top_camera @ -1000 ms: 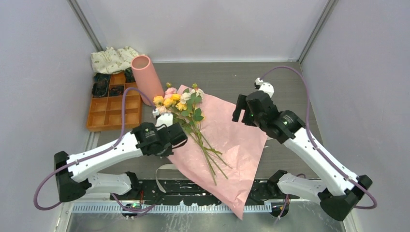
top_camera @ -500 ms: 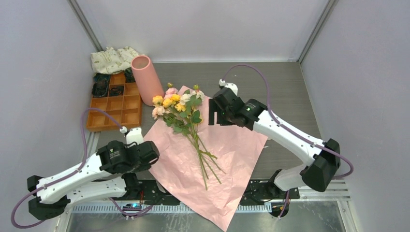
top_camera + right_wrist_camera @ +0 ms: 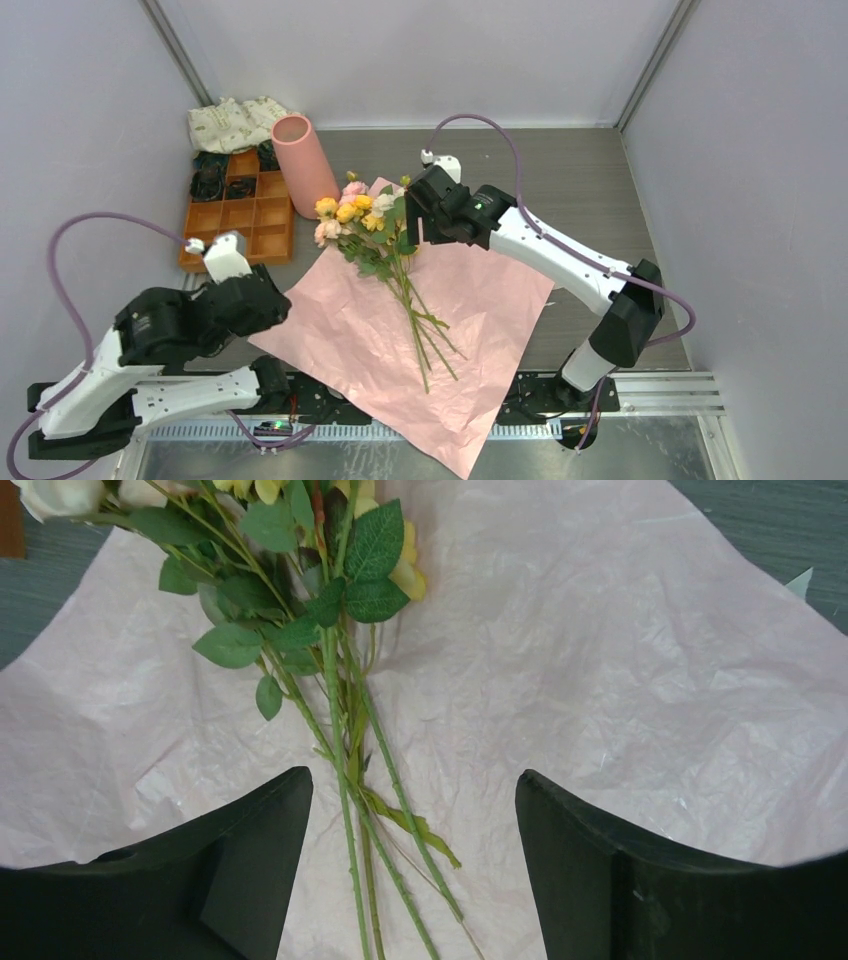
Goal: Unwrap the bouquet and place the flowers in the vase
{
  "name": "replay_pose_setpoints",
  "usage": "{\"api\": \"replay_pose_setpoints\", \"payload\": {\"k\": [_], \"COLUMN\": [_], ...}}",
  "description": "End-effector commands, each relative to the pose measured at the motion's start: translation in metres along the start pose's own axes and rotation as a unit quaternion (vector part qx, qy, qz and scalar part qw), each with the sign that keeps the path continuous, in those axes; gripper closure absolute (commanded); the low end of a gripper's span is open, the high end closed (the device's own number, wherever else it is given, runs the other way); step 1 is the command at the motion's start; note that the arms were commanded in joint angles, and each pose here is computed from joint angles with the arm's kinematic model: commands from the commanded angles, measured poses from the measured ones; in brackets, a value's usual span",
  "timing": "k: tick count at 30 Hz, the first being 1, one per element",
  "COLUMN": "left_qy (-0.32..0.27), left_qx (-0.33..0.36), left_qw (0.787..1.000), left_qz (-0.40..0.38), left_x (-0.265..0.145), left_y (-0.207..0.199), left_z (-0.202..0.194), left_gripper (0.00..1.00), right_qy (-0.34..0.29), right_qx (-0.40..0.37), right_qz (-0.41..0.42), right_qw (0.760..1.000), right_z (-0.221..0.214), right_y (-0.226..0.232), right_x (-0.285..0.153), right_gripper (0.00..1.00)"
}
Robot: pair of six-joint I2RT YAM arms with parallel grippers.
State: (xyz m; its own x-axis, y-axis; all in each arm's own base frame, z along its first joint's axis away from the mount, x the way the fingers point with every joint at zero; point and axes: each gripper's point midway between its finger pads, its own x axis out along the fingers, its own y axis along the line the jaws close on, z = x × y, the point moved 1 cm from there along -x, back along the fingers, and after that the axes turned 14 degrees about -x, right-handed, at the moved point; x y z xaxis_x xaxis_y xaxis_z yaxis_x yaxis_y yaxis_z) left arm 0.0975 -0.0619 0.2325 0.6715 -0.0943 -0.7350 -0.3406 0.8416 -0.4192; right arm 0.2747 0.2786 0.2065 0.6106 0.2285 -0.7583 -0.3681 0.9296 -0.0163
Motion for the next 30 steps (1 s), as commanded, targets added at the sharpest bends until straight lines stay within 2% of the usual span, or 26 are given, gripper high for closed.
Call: {"api": "replay_pose_setpoints", "payload": {"k": [1, 5, 9, 13, 17, 23, 30], "left_qy": [-0.123, -0.166, -0.161, -0.071, 0.038, 0.108, 0.125], "left_qx": [0.042, 0.083, 0.108, 0.105, 0.075, 0.076, 0.104], "left_qw": [0.991, 0.982, 0.978, 0.986, 0.987, 0.984, 0.984], "left_qz": [-0.006, -0.045, -0.074, -0.108, -0.138, -0.122, -0.067], "left_x": [-0.028, -0.038, -0.028, 0.018, 0.077, 0.139, 0.195], "left_y": [-0.024, -0.080, -0.127, -0.164, -0.186, -0.221, -0.234], "left_z": [0.067, 0.091, 0.089, 0.062, 0.024, -0.004, -0.016], "left_gripper": [0.58, 0.53, 0.49, 0.49, 0.54, 0.58, 0.60], "right_qy": [-0.042, -0.044, -0.025, -0.023, -0.071, -0.120, -0.129], "right_qx": [-0.007, -0.014, -0.016, 0.037, 0.104, 0.127, 0.127], "right_qz": [-0.010, -0.017, -0.022, -0.055, -0.110, -0.163, -0.159], "right_qw": [0.999, 0.999, 0.999, 0.998, 0.986, 0.971, 0.970], "right_z": [0.036, 0.057, 0.062, 0.055, 0.051, 0.045, 0.034], "right_y": [-0.002, 0.000, -0.002, -0.034, -0.088, -0.144, -0.154], "right_x": [-0.013, -0.009, 0.003, 0.004, -0.029, -0.090, -0.108], "right_gripper": [0.20, 0.21, 0.28, 0.33, 0.32, 0.29, 0.28]}}
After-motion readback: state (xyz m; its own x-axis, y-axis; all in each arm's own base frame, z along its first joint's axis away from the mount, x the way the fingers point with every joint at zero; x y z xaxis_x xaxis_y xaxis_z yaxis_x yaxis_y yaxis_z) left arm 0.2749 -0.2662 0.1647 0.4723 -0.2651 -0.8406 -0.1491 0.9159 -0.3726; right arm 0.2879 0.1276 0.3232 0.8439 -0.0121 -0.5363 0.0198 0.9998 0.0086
